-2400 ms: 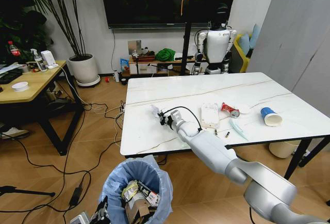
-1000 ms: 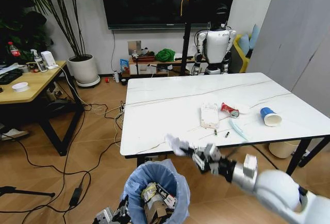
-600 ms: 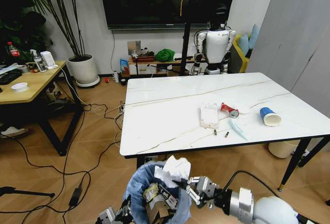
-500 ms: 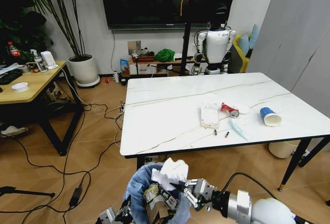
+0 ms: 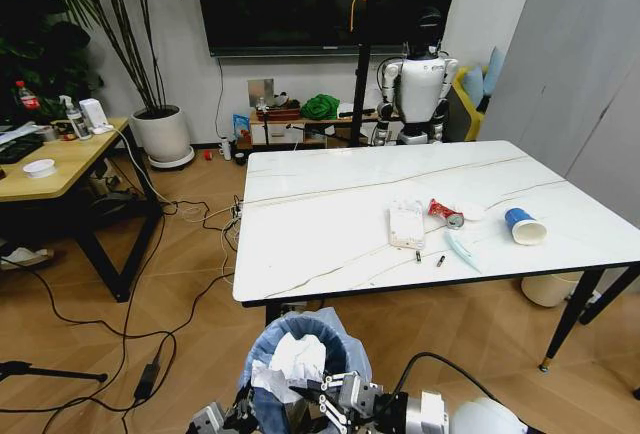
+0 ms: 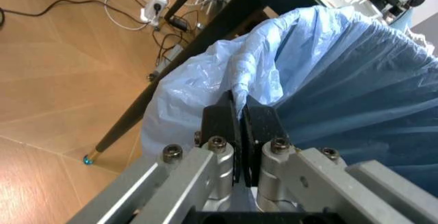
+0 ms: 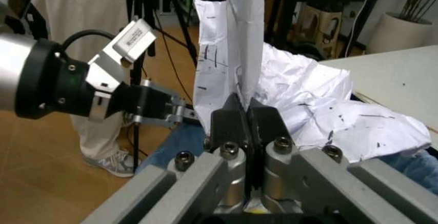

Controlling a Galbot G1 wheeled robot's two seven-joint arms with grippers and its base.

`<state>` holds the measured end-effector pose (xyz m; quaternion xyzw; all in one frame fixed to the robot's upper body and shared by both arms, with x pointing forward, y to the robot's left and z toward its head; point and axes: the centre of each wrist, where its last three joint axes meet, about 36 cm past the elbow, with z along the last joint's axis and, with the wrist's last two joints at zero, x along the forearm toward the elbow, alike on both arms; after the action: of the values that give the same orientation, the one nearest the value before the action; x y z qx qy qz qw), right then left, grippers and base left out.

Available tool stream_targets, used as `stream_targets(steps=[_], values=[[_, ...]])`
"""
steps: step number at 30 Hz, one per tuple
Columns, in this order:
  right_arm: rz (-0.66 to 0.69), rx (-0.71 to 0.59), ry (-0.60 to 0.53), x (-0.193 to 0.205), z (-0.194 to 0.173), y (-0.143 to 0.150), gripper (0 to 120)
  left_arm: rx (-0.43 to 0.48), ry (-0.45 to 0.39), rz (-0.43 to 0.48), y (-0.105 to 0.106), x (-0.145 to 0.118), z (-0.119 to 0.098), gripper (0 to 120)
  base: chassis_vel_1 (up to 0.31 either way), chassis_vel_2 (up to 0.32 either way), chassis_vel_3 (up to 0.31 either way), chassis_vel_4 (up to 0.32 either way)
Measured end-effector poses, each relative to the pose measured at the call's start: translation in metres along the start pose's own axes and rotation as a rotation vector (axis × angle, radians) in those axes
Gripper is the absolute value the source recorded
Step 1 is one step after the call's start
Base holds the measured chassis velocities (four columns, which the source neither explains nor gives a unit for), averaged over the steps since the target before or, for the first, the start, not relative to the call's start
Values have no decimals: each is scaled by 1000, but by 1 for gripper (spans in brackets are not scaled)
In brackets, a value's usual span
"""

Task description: Pick up the trash bin and place the trash from the table into it.

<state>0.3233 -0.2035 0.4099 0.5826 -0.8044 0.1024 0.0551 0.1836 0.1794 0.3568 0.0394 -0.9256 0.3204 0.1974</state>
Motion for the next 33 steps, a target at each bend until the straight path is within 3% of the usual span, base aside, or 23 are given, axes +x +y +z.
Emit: stream_targets(steps=[8, 22, 24, 29, 32, 33], values=[[11, -14, 4, -5, 13, -7, 2, -3, 2, -1, 0, 2, 0, 0, 0, 0, 0, 0], [22, -9, 11, -6, 22, -15, 57, 4, -6, -6, 1, 1, -5, 0, 0, 0, 0, 0], [24, -9, 11, -5, 22, -15, 58, 4, -6, -7, 1, 1, -5, 0, 0, 0, 0, 0], [50, -5, -2, -2, 20, -23, 79, 4, -3, -15, 2, 3, -5, 0, 0, 0, 0, 0], [62, -4, -9, -1, 19, -26, 85, 3, -2, -19, 2, 4, -4, 0, 0, 0, 0, 0], [74, -4, -14, 1, 19, -29, 93, 2, -1, -22, 2, 5, -5, 0, 0, 0, 0, 0]])
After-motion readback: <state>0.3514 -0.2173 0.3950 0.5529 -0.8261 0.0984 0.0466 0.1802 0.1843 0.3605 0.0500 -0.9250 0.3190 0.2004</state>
